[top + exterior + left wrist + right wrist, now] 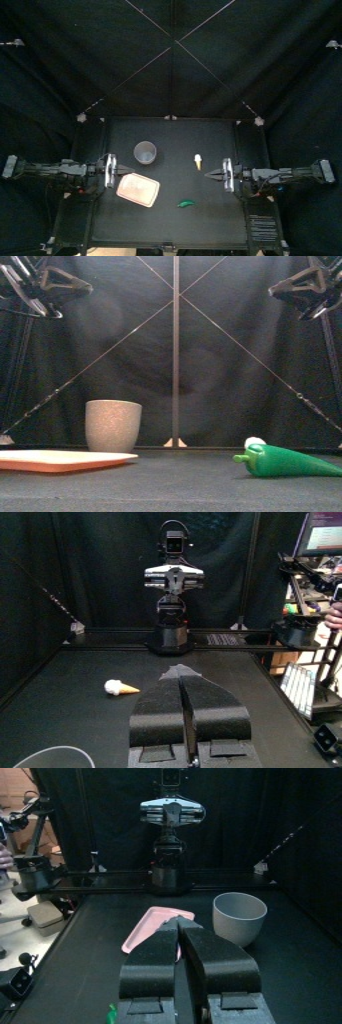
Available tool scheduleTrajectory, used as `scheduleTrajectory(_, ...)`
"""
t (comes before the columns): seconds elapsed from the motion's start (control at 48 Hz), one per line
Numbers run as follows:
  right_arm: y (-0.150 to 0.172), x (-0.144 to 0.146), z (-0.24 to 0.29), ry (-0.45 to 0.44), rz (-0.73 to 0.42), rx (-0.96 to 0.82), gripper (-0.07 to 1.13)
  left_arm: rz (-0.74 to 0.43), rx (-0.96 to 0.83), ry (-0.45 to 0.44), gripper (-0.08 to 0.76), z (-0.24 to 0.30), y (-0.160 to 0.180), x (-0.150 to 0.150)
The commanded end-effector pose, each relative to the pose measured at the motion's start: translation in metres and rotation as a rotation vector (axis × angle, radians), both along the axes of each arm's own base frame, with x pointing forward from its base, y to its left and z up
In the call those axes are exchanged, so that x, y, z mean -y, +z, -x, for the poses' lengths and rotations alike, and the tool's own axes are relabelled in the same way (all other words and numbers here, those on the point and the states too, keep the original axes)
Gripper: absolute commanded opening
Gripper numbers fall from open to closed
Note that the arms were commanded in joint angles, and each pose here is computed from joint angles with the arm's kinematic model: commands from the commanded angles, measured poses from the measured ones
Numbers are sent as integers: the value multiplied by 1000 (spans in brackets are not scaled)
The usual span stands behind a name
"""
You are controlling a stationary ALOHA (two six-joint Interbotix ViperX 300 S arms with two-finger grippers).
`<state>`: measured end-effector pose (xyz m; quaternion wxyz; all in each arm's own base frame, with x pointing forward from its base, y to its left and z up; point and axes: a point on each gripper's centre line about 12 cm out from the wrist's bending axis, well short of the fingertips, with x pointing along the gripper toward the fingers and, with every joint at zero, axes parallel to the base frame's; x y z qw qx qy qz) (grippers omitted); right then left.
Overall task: Pick the ice cream then place it on the pink plate
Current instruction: Pick the ice cream
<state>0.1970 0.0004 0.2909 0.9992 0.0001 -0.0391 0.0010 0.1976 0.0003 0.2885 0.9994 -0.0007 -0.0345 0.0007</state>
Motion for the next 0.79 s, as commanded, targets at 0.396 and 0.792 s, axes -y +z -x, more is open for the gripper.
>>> scheduleTrajectory(0.396,-75,61,-3,-337,-365,-320,223,-2,5,53,-37,0,-5,-10)
scheduleTrajectory(0.792,-106,83,-28,-434,-476,-482,1055,-2,5,53,-37,0,-5,-10)
